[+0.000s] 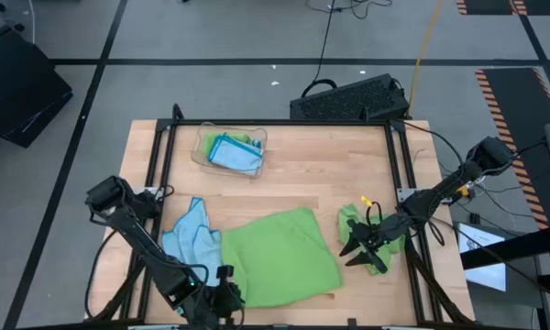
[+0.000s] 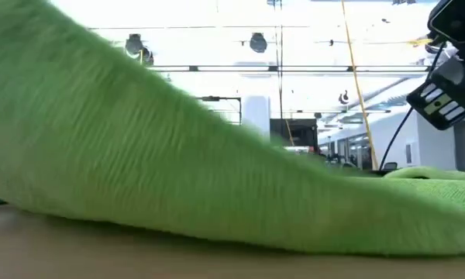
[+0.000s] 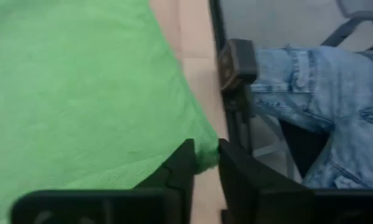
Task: Fold microfiber towels
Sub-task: Fold the top green microfiber cloth
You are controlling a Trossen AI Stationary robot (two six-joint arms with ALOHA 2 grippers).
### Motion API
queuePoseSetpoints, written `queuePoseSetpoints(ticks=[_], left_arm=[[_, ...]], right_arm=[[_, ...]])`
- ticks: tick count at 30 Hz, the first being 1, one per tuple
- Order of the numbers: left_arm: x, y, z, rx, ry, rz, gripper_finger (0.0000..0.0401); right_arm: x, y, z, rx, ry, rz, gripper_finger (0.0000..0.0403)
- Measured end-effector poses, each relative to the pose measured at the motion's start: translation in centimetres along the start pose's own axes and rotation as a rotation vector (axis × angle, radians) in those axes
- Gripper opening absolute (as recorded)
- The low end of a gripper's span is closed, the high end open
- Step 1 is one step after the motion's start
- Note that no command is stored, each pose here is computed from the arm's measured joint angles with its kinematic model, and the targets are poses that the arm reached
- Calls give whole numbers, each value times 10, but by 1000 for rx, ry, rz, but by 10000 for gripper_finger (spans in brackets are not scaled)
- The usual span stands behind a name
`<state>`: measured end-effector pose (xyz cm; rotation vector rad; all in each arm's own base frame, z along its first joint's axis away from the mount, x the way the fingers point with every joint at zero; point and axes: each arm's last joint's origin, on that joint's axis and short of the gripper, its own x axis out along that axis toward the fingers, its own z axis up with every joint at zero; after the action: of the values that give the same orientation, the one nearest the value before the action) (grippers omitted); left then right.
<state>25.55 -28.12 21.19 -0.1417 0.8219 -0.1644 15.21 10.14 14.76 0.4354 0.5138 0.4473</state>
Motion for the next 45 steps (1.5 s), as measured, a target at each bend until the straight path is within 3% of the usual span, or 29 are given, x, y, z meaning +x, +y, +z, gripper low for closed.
queuePoseSetpoints(ticks=[6,10,17,23,31,40,45], left_arm=[[-14,2,6,16,8,-28,138],[-25,10,16,23,-38,27,151],[-16,32,25,34,-92,209,152],[-12,51,29,-37,-80,323,152],[-11,68,23,-96,-90,487,152],[-2,81,-1,-149,-56,537,152],[1,88,-4,-193,-58,560,152]], right_arm=[[1,-8,4,-34,-163,-266,188],[11,-12,6,-60,-191,-322,170],[57,-16,16,-210,-74,-407,110],[82,-49,16,-273,126,-585,53],[75,-81,13,-175,251,-690,9],[44,-71,17,-124,360,-781,2],[34,-61,34,-163,265,-754,2]])
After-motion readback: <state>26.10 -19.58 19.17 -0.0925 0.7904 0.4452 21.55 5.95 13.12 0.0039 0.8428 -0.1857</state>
